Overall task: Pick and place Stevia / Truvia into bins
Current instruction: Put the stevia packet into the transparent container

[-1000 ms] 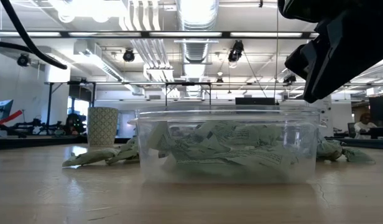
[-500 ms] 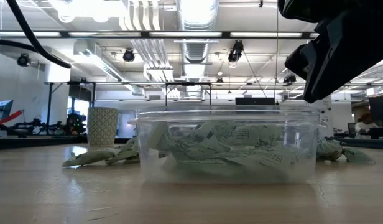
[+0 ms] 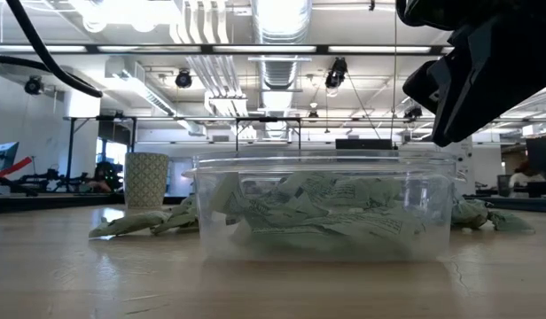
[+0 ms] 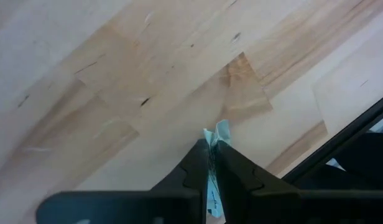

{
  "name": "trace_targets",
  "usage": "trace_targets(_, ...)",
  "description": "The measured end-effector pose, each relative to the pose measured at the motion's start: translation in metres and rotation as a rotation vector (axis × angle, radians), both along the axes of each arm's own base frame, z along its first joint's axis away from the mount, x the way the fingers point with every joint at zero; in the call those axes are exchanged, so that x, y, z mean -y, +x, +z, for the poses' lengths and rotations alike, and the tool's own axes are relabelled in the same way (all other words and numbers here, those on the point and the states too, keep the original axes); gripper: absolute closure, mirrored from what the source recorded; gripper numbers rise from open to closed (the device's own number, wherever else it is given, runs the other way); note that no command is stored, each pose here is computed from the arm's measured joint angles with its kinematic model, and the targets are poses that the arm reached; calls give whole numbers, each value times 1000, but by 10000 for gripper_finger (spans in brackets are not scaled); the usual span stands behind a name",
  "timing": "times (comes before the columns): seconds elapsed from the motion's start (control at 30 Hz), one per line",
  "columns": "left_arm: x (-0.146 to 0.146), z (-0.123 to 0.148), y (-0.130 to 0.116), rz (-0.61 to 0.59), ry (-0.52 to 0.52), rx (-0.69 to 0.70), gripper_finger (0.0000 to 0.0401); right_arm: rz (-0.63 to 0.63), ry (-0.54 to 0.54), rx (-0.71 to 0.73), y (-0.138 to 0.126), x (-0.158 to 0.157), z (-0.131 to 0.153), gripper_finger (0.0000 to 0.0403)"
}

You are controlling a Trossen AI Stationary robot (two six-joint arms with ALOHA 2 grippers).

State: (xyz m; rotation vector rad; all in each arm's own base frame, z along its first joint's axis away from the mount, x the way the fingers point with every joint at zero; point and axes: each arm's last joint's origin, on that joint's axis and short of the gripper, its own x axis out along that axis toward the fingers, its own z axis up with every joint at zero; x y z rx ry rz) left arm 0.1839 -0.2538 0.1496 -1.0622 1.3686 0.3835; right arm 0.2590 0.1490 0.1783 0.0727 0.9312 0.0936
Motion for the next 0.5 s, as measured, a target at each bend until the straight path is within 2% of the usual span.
trace_targets(0.23, -9, 19, 7, -18, 15, 143, 391, 0, 0, 0, 0, 0, 0, 344)
trace_targets(0.4, -23, 36, 20, -65, 132, 352, 391, 0, 0, 0, 0, 0, 0, 344)
trace_targets(0.5, -33, 43, 31, -108, 249, 474, 391, -1, 1, 0, 0, 0, 0, 345)
